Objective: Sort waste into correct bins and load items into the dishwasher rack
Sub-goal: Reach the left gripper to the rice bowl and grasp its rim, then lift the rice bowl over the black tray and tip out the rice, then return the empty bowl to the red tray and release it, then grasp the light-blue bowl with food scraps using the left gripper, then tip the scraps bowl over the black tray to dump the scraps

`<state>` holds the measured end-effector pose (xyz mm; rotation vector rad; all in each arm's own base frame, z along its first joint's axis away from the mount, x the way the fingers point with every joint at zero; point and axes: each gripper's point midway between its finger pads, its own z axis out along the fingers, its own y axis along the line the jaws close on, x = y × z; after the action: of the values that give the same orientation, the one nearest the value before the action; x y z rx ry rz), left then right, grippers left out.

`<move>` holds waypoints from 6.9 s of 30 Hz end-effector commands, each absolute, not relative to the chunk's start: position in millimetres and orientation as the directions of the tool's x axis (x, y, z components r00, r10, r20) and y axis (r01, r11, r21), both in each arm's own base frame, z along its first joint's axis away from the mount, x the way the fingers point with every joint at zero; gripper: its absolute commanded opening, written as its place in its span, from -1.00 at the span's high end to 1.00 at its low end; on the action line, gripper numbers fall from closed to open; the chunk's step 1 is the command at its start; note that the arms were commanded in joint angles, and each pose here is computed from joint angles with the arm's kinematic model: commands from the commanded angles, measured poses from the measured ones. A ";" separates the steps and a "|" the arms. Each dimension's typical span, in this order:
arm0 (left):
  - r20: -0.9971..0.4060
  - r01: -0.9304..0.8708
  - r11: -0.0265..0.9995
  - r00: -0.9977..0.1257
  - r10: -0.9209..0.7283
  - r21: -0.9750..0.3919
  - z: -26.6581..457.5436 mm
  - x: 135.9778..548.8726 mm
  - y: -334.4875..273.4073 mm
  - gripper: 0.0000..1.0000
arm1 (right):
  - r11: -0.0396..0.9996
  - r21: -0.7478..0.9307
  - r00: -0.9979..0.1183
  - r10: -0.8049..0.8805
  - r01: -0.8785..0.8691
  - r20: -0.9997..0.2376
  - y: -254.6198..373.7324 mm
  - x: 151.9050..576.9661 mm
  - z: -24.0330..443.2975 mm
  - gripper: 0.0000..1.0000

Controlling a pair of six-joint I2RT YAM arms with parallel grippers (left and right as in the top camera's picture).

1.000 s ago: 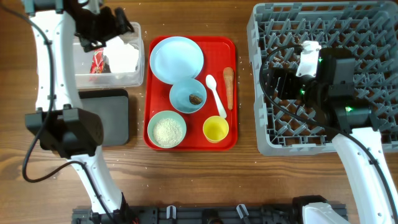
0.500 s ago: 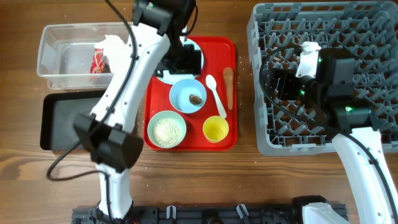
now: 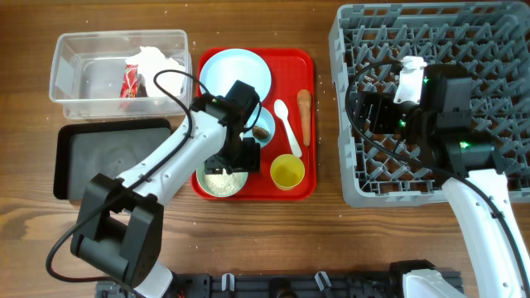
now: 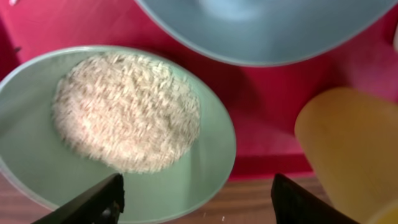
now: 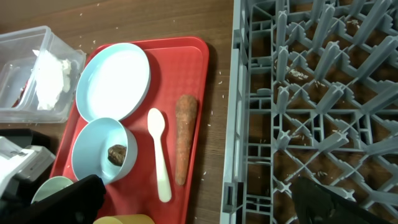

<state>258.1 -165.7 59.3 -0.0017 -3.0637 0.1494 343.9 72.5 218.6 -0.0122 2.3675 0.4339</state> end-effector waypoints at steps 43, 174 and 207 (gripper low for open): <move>-0.091 -0.236 0.748 -0.926 -0.367 -0.620 176.4 351.2 -4.0 0.92 | 0.947 0.301 -0.741 0.121 -0.113 -0.661 69.2 344.9 222.6 -0.99; -0.417 0.201 0.959 -0.903 0.101 -0.201 162.8 379.4 -230.8 0.92 | 0.950 0.303 -0.759 0.146 -0.070 -0.634 65.2 340.8 216.6 -1.00; -0.211 -0.491 0.839 -0.816 -0.538 -0.236 129.5 318.3 97.7 -0.31 | 0.946 0.320 -0.755 0.171 -0.054 -0.633 65.4 342.5 218.2 -0.99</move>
<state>326.1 73.4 150.1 0.9852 -3.2265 0.7432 337.9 68.3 211.0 0.0430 2.4118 0.4212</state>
